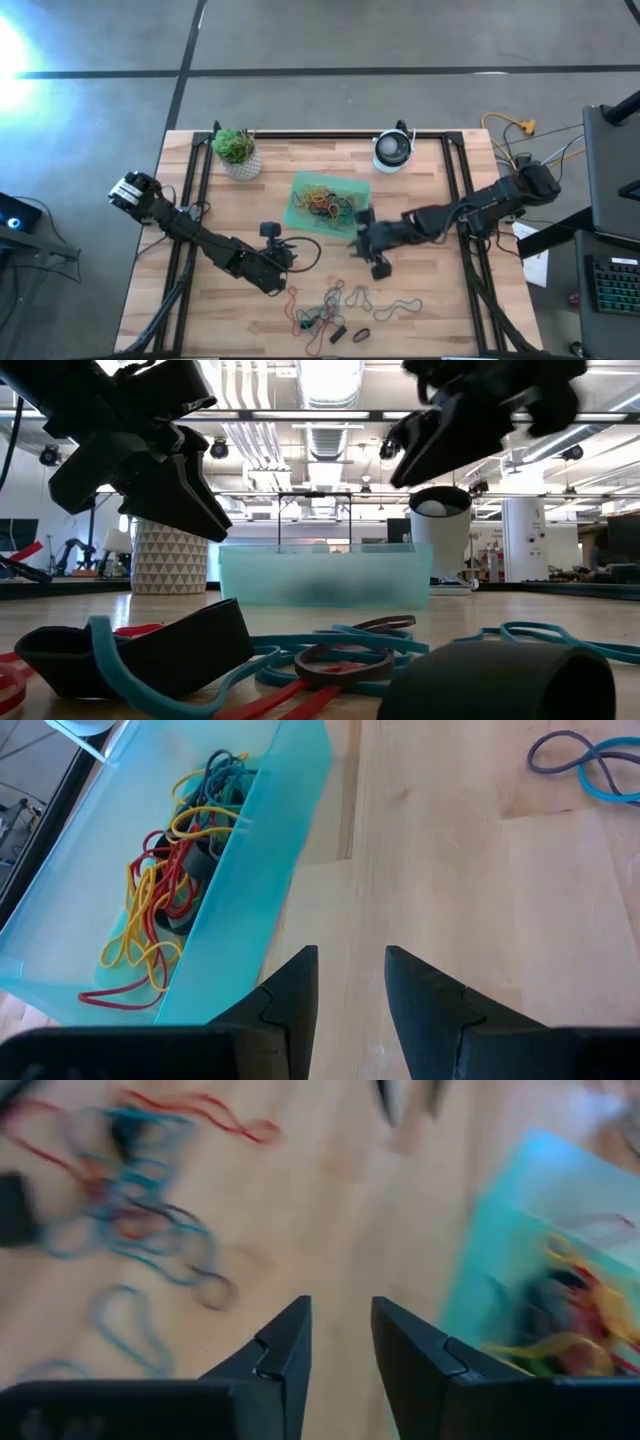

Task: Pick and place rubber bands into bin
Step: Put the black rubber band into the green bin

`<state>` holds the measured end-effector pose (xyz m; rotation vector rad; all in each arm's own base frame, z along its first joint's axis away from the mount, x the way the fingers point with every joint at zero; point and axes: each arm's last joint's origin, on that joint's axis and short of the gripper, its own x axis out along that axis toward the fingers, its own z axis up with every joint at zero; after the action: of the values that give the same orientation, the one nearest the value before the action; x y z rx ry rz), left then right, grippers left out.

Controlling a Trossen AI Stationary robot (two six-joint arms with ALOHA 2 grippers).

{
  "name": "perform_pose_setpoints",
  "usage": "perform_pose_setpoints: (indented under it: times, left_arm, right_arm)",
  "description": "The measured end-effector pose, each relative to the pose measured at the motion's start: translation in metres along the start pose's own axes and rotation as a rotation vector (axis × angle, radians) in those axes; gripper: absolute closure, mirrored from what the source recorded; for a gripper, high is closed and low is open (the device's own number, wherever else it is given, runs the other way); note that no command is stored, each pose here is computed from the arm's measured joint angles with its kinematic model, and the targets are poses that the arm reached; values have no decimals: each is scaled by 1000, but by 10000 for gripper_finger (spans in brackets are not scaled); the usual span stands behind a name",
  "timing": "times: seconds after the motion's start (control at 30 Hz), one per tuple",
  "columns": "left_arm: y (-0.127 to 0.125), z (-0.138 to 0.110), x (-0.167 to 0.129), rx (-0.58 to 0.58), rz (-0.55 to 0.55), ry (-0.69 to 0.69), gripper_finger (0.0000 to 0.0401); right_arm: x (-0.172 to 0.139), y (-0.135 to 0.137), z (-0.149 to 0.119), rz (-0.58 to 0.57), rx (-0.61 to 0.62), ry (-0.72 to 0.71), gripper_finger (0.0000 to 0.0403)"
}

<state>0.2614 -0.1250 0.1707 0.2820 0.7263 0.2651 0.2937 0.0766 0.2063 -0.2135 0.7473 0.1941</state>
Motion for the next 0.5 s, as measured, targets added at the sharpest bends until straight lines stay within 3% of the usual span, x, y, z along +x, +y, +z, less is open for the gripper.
perform_pose_setpoints:
  times: [0.1,0.23,0.5]
  left_arm:
    - [-2,2,0,-7,-57,-6,299]
    - [-9,7,-1,4,-255,-25,299]
    - [-19,13,-6,-18,-559,-31,299]
  right_arm:
    - [0,18,0,42,-8,-52,308]
    - [-1,37,-2,76,-17,-79,316]
    - [-3,49,-3,102,-10,-76,332]
